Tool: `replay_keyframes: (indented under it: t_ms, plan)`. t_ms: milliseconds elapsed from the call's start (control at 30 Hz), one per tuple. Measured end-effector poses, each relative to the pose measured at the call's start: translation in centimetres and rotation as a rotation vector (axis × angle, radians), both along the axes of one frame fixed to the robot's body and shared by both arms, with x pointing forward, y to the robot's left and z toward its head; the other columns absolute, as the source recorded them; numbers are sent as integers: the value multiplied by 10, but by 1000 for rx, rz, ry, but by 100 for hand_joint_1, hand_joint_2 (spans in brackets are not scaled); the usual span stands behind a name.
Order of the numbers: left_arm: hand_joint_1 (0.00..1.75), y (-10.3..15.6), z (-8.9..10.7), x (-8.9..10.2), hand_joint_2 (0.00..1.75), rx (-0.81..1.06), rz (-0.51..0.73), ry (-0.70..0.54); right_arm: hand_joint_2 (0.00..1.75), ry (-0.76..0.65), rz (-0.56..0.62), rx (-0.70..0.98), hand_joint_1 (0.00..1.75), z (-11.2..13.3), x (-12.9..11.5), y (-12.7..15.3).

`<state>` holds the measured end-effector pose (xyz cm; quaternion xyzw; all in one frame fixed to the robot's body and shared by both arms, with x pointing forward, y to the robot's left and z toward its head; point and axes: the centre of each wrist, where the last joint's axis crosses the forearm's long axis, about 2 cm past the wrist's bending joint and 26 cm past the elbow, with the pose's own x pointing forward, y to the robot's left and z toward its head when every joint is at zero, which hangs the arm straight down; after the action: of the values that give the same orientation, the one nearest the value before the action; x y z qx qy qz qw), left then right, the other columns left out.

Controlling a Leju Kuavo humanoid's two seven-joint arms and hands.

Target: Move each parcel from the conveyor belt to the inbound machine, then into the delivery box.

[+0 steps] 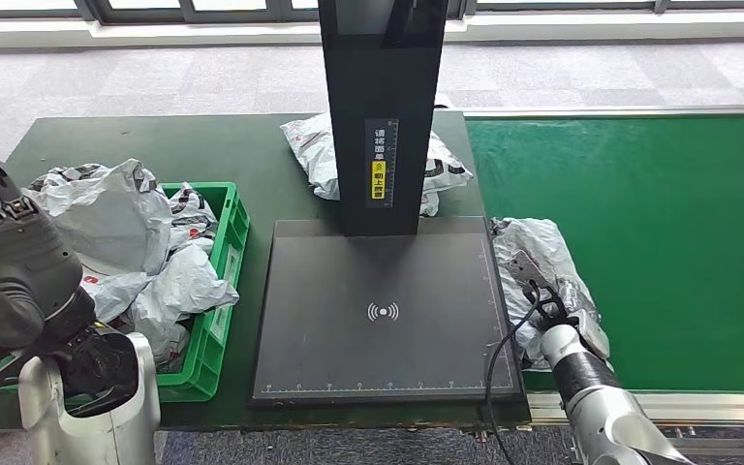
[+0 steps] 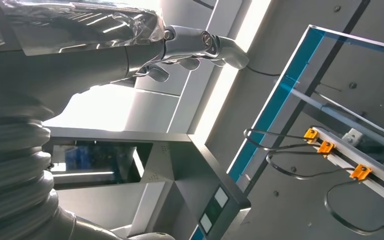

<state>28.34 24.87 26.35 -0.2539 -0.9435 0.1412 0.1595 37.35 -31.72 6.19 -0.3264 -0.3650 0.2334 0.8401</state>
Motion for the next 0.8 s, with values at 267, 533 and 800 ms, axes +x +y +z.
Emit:
replay_keyframes:
  t_ms: [267, 533, 800]
  plan:
    - [0, -1, -1, -1, 175, 4, -5, 5, 175, 49, 52, 3, 175, -5, -4, -3]
    - [0, -2, -1, -1, 175, 10, -4, 5, 175, 68, 104, 13, 175, -8, -7, -5]
    - [0, -2, -3, -1, 175, 11, -3, 9, 175, 71, 110, 16, 175, -8, -7, -5]
